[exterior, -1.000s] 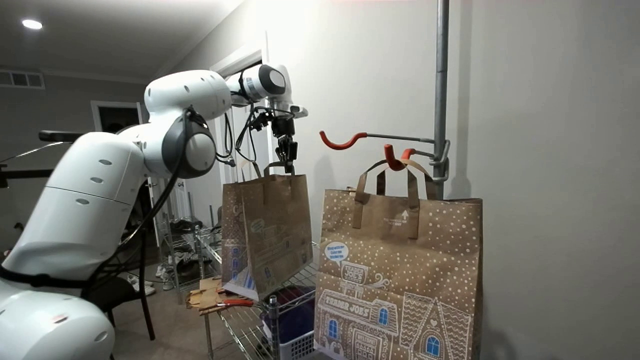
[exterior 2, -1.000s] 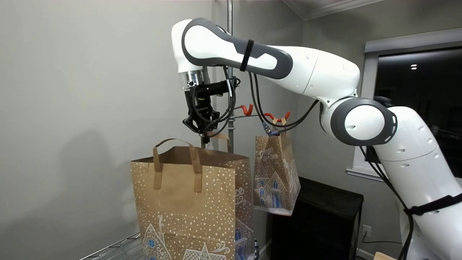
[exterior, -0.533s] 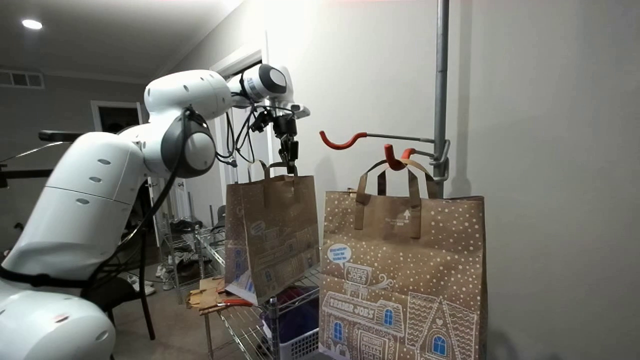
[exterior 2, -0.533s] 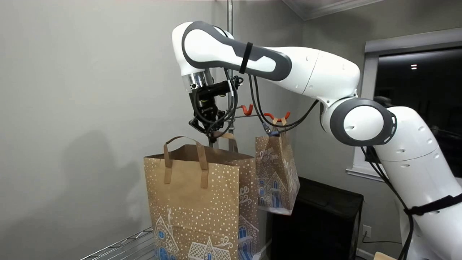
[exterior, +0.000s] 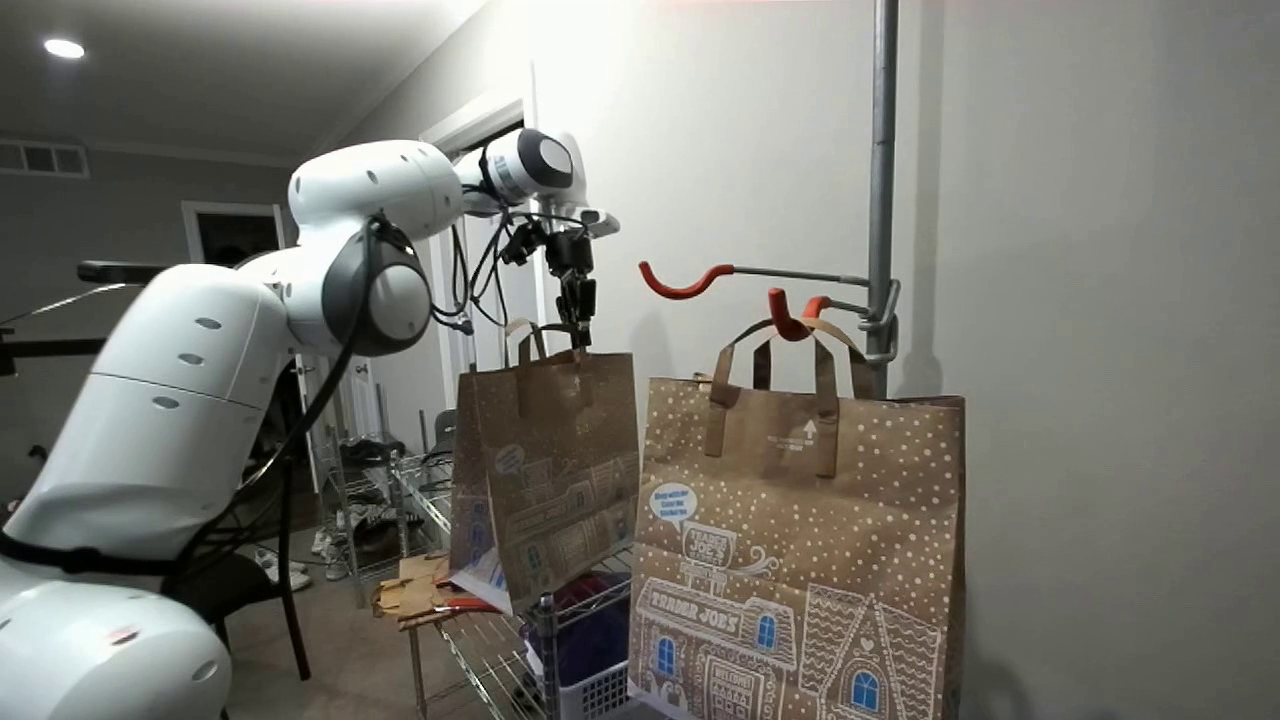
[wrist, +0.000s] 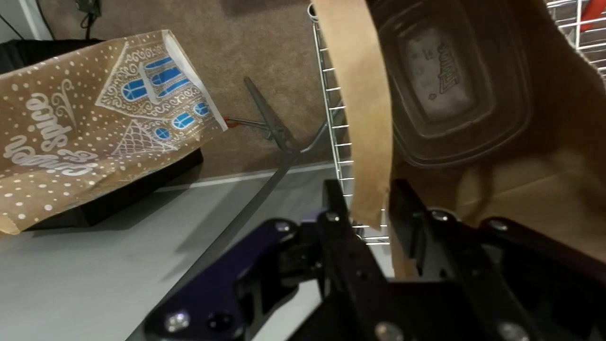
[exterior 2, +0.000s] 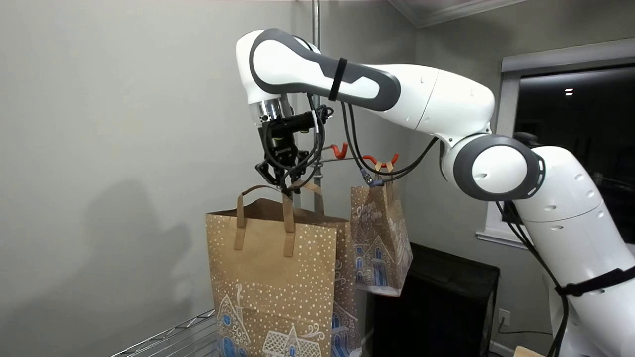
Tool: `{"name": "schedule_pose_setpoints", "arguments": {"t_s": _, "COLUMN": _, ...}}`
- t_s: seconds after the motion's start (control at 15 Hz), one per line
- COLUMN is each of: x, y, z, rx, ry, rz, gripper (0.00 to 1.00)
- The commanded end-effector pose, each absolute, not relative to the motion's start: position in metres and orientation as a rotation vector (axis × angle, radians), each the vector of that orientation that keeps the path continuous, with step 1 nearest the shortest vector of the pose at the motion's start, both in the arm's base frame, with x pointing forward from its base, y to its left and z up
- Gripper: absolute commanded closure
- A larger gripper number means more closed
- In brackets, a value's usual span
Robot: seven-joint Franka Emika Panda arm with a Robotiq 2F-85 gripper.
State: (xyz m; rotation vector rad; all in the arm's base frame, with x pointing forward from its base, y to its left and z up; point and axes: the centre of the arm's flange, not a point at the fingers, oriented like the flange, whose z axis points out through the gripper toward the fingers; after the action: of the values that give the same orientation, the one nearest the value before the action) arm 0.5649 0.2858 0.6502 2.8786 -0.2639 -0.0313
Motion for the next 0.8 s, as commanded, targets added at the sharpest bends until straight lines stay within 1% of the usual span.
{"name": "schedule_pose_setpoints", "arguments": {"t_s": 0.0, "x": 0.56, "y": 0.295, "z": 0.647, "rx": 2.973, "ry": -0.184, "rz": -0.033, "gripper": 0.38}}
{"name": "schedule_pose_setpoints", "arguments": {"t_s": 0.33, "x": 0.55, "y": 0.315, "z": 0.644, "rx": 3.115, "ry": -0.121, "rz": -0.037, "gripper": 0.06}}
{"name": "schedule_pose_setpoints", "arguments": {"t_s": 0.4, "x": 0.549, "y": 0.317, "z": 0.644, "rx": 3.14, "ry": -0.108, "rz": -0.038, "gripper": 0.02}}
{"name": "schedule_pose_setpoints", "arguments": {"t_s": 0.47, "x": 0.547, "y": 0.32, "z": 0.644, "rx": 3.163, "ry": -0.092, "rz": -0.042, "gripper": 0.0}}
{"name": "schedule_pose_setpoints", "arguments": {"t_s": 0.73, "x": 0.545, "y": 0.326, "z": 0.642, "rx": 3.207, "ry": -0.094, "rz": -0.066, "gripper": 0.0}}
